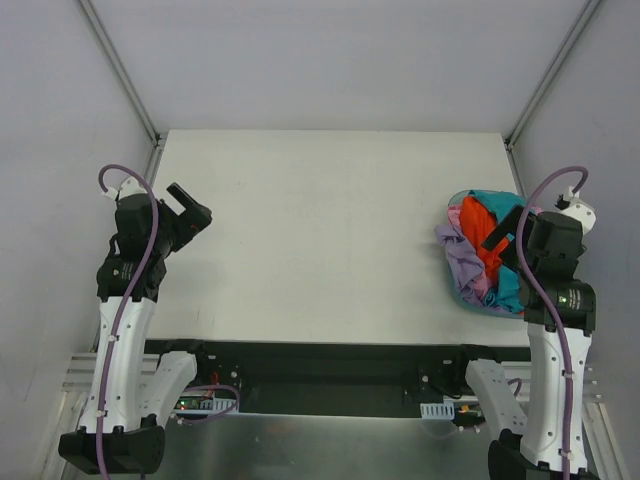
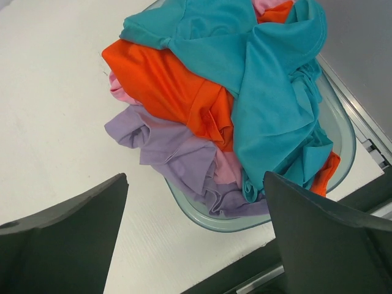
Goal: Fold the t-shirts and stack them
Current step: Grab crumpled tshirt from bin with the right arm, then move the tshirt to the center of the board, then flatten out the tshirt
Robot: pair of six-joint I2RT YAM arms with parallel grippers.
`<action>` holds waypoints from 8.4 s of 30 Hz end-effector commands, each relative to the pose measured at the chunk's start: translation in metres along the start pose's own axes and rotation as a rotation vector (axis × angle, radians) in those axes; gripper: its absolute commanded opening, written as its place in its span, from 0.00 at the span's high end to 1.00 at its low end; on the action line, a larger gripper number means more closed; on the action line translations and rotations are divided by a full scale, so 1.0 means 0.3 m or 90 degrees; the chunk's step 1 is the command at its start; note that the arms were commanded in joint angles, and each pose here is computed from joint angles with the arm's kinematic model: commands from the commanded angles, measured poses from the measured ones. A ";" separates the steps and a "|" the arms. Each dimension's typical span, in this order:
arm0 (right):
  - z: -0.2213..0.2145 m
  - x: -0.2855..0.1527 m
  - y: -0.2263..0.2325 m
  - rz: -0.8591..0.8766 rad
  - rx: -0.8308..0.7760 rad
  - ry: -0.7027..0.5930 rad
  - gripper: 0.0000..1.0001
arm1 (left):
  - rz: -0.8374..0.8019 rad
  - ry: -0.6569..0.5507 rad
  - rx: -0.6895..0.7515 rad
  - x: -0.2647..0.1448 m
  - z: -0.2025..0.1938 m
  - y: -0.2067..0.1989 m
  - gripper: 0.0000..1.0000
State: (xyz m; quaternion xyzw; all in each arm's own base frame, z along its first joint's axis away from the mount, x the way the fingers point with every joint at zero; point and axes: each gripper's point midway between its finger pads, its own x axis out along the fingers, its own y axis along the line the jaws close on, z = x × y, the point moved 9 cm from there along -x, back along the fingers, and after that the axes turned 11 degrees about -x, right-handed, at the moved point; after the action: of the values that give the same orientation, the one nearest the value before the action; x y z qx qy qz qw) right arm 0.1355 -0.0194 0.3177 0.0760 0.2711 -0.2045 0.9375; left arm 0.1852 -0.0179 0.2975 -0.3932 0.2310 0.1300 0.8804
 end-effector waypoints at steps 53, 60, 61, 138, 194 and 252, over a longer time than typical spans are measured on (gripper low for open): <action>0.286 0.390 -0.199 -0.190 0.160 0.116 0.98 | 0.009 0.086 0.004 0.120 -0.008 -0.026 0.01; 0.530 0.079 -0.154 -0.102 0.142 -0.125 0.99 | -0.002 0.082 0.002 0.109 -0.004 -0.035 0.01; 0.584 0.021 -0.136 -0.064 0.135 -0.175 0.99 | -0.005 0.082 0.001 0.108 -0.001 -0.038 0.01; -0.368 0.550 1.113 0.363 -0.558 0.281 0.33 | 0.286 0.424 0.098 0.562 -0.570 0.058 0.39; 0.518 -0.505 0.405 0.614 -0.220 -0.417 0.97 | -0.417 -0.279 0.080 -0.668 0.314 -0.374 1.00; -0.553 0.388 0.959 0.406 -0.400 0.476 0.03 | 0.221 0.430 -0.017 0.788 -0.288 0.035 0.01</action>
State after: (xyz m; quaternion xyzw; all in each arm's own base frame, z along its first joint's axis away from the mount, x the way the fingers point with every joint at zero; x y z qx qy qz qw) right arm 0.2514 0.2510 0.1269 -0.0541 0.5819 0.2567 0.7698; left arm 0.3705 -0.0424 0.1332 -0.3906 0.5405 0.1609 0.7276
